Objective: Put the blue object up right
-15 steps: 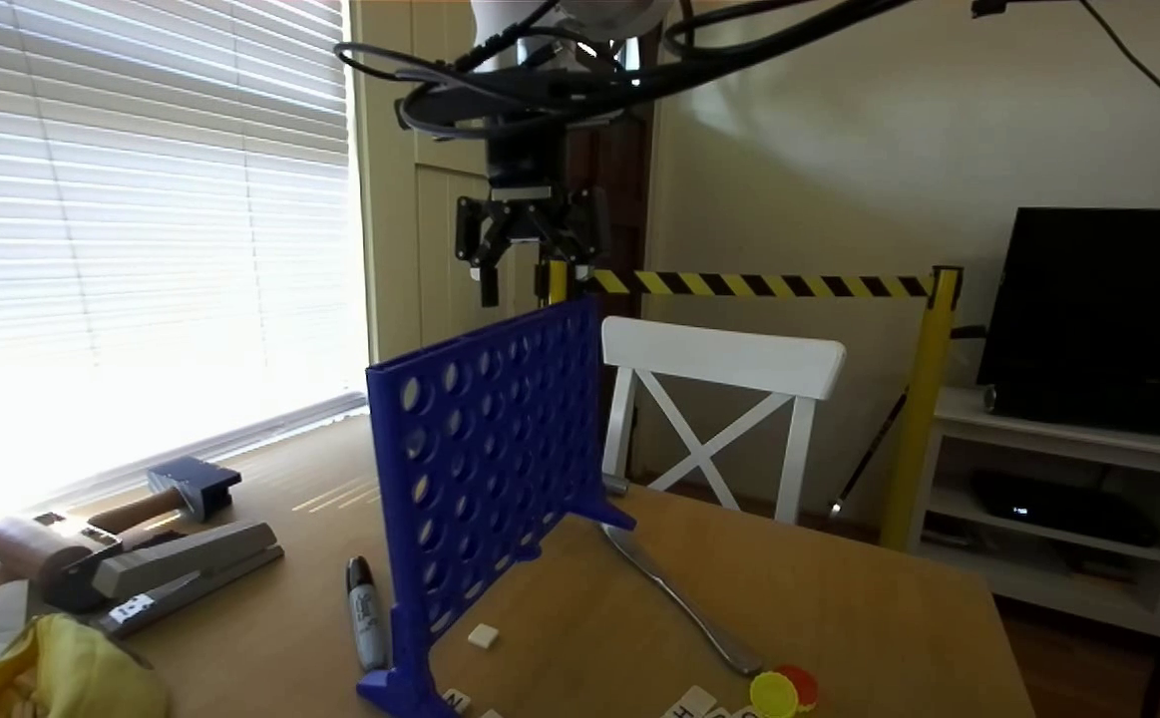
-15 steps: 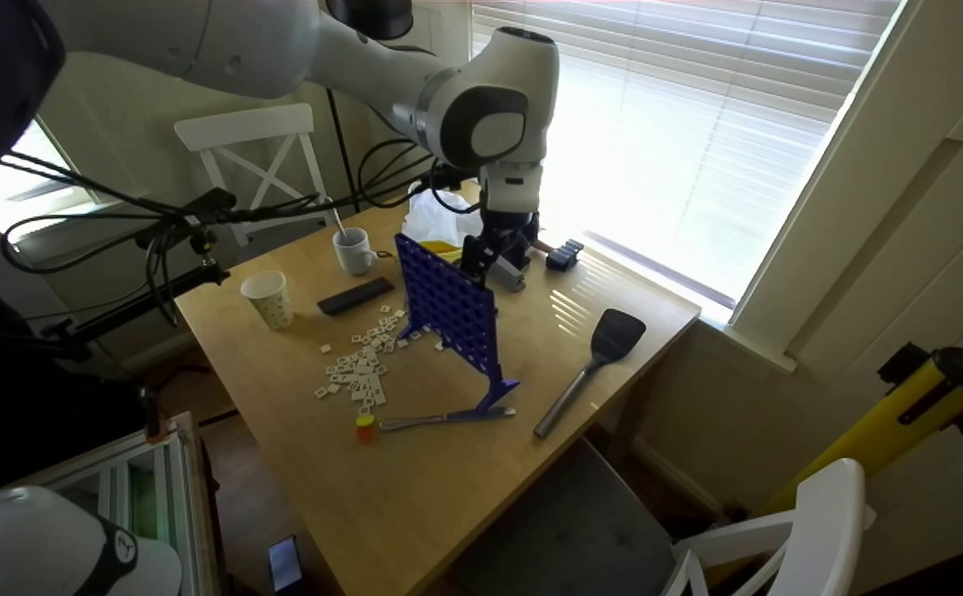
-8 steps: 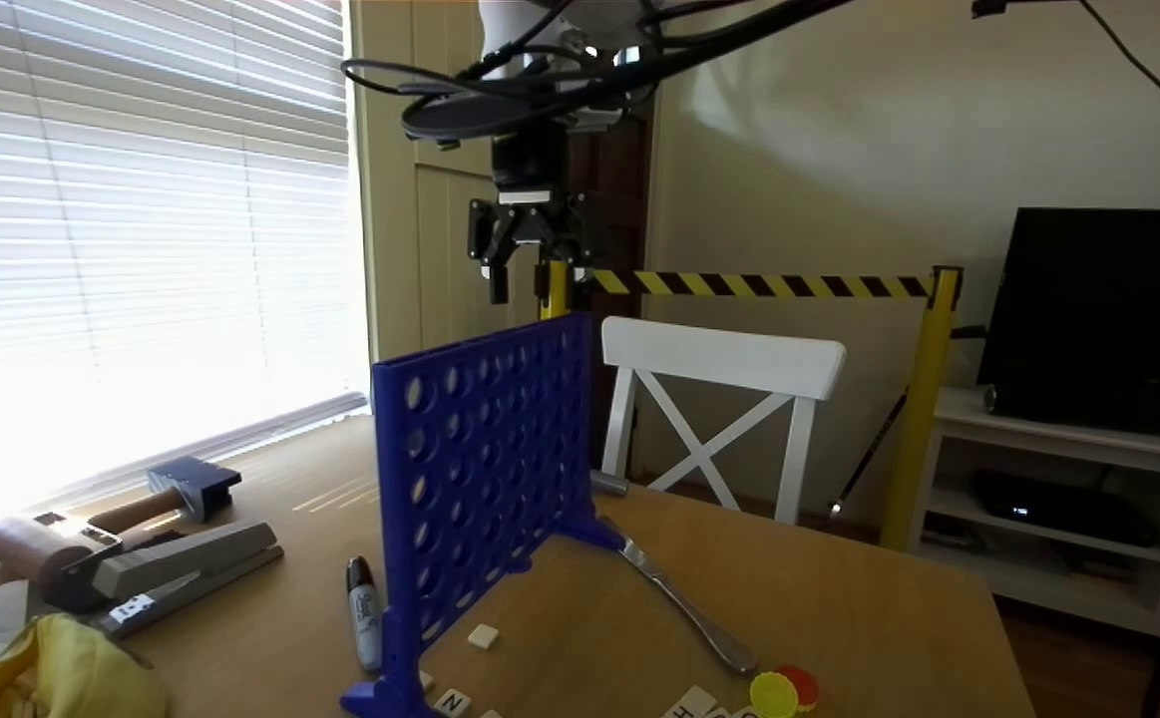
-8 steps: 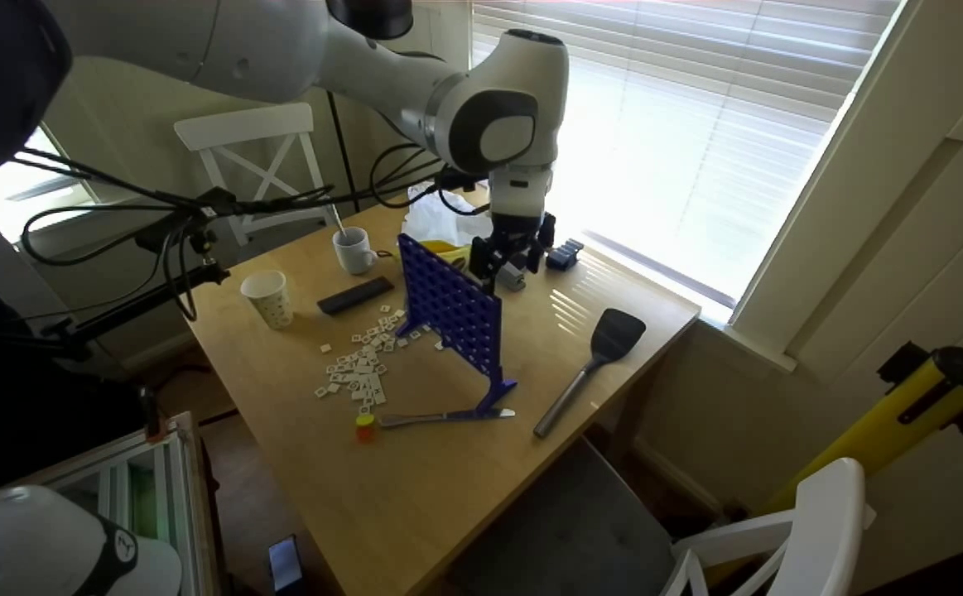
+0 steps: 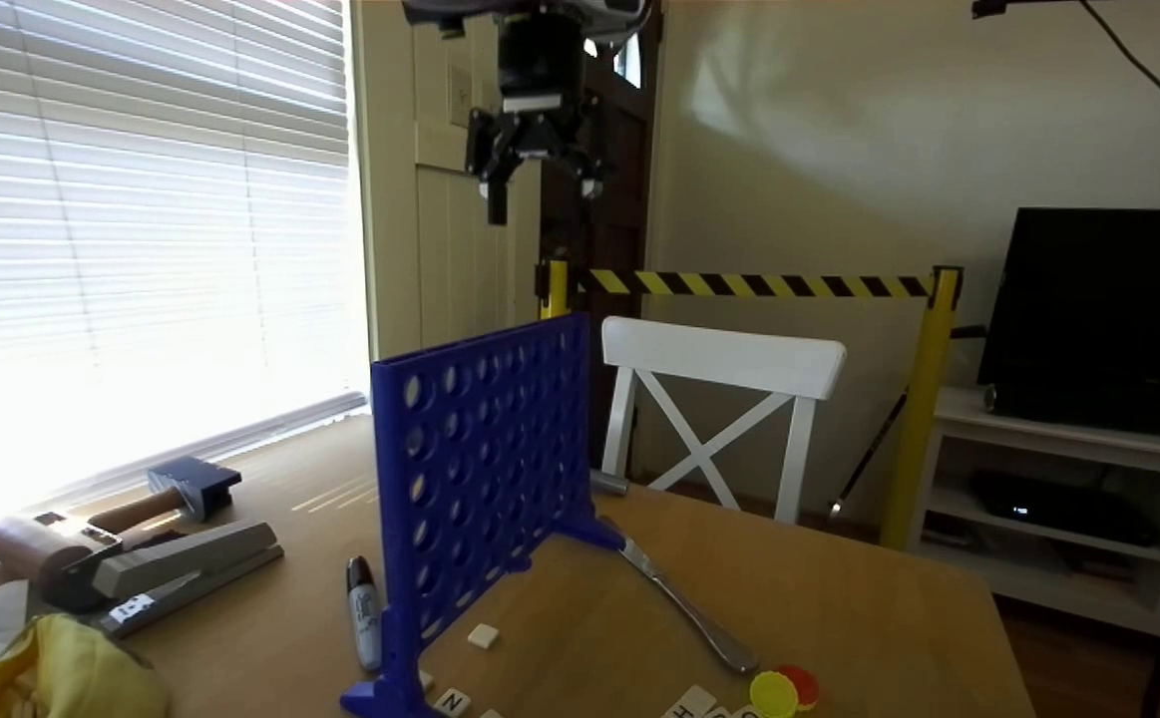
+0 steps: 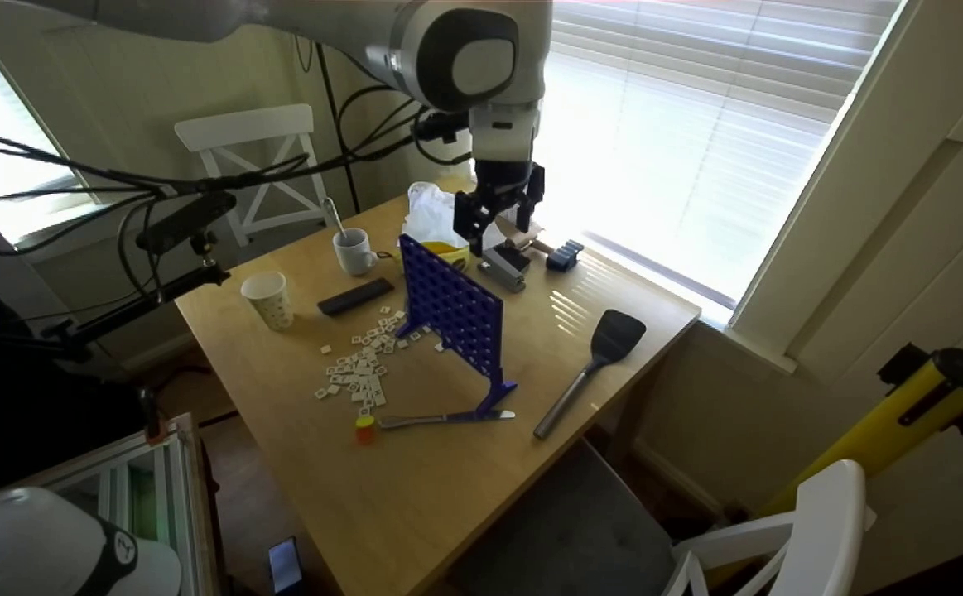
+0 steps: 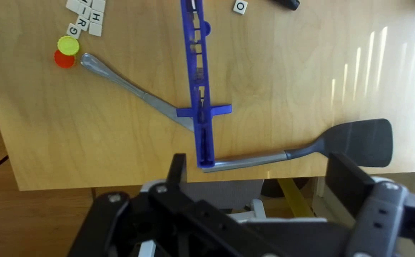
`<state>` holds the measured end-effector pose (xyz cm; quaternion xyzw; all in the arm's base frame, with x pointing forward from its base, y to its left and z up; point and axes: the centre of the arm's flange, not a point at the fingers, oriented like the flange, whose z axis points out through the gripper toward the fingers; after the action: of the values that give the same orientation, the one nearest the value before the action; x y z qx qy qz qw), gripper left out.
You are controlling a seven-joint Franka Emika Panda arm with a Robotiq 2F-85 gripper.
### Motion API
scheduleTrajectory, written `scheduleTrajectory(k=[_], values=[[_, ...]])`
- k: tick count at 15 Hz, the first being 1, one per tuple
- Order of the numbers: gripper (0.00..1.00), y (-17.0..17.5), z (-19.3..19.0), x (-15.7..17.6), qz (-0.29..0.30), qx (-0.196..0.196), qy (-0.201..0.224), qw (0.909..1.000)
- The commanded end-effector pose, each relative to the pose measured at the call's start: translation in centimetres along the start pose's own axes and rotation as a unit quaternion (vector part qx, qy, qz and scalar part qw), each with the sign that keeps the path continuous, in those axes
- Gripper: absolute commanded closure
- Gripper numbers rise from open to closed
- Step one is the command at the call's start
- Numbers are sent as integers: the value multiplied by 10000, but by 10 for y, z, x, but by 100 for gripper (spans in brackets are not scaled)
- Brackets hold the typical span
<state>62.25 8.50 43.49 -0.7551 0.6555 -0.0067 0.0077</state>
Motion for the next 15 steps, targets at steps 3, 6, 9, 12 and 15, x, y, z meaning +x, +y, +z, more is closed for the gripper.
scheduleTrajectory(k=[3, 6, 9, 12, 15], values=[[0, 78, -54, 29, -1113, 235, -327, 9930], [0, 104, -28, 68, -1990, 79, -305, 9795], [0, 119, 15, 95, -2781, -104, -437, 9595], [26, 112, 56, 107, -3545, -22, -569, 9333], [48, 104, 89, 113, -4273, 57, -784, 9007]])
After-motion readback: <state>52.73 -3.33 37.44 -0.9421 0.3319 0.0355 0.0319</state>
